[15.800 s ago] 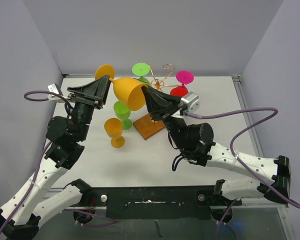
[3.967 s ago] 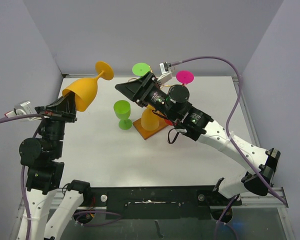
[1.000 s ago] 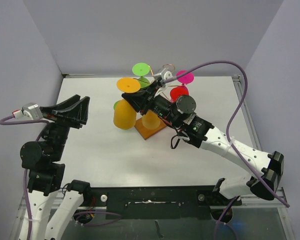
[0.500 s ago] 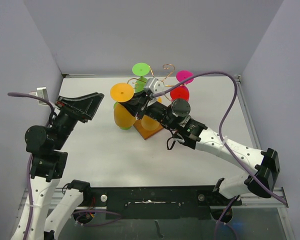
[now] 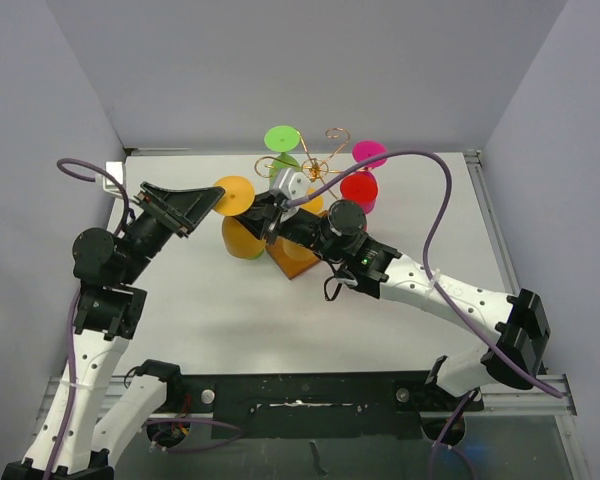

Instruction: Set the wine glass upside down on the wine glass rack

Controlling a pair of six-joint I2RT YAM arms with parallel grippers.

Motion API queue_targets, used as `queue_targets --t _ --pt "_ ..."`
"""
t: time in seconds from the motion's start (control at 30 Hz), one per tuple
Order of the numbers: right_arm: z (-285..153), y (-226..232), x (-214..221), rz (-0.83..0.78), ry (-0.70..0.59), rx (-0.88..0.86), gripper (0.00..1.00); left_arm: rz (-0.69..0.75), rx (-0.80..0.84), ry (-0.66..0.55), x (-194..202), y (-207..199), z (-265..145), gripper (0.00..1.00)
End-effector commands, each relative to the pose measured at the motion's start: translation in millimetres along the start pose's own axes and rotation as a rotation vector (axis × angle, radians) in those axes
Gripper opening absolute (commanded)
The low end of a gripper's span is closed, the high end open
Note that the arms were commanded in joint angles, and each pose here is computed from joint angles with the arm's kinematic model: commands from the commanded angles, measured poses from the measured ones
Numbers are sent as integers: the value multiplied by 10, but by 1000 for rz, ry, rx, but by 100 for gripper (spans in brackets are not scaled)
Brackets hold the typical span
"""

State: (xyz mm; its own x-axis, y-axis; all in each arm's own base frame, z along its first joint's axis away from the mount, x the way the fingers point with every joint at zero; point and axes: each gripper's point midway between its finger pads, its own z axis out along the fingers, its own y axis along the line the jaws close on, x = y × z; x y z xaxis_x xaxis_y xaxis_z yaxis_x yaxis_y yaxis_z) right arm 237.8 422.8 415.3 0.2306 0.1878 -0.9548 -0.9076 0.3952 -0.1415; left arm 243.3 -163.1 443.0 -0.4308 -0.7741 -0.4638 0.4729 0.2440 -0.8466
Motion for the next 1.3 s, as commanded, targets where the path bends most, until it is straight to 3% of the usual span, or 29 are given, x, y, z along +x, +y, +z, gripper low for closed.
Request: queue_targets --t 0.0,0.1,0.33,0.43,0.8,1.03,1.27 --pt "41 56 -185 -40 -74 -26 0 -5 32 -19 -58 -141 -23 43" --pt "58 59 -141 -40 -67 -30 0 -10 5 -13 -39 -83 -27 37" --pt "84 98 -27 -59 -41 -38 0 20 -51 -7 -20 -3 -85 10" --pt "84 130 -14 -59 -39 -49 8 26 -43 -16 -37 -37 -98 0" --pt "-91 334 -217 -1 -52 -146 64 117 -85 -132 -275 -96 -155 0" --pt "-382 402 -409 21 -31 -169 71 179 -170 -226 -462 10 -214 0" --pt "-770 -63 -722 52 -89 121 73 171 -173 -153 -370 139 -45 0"
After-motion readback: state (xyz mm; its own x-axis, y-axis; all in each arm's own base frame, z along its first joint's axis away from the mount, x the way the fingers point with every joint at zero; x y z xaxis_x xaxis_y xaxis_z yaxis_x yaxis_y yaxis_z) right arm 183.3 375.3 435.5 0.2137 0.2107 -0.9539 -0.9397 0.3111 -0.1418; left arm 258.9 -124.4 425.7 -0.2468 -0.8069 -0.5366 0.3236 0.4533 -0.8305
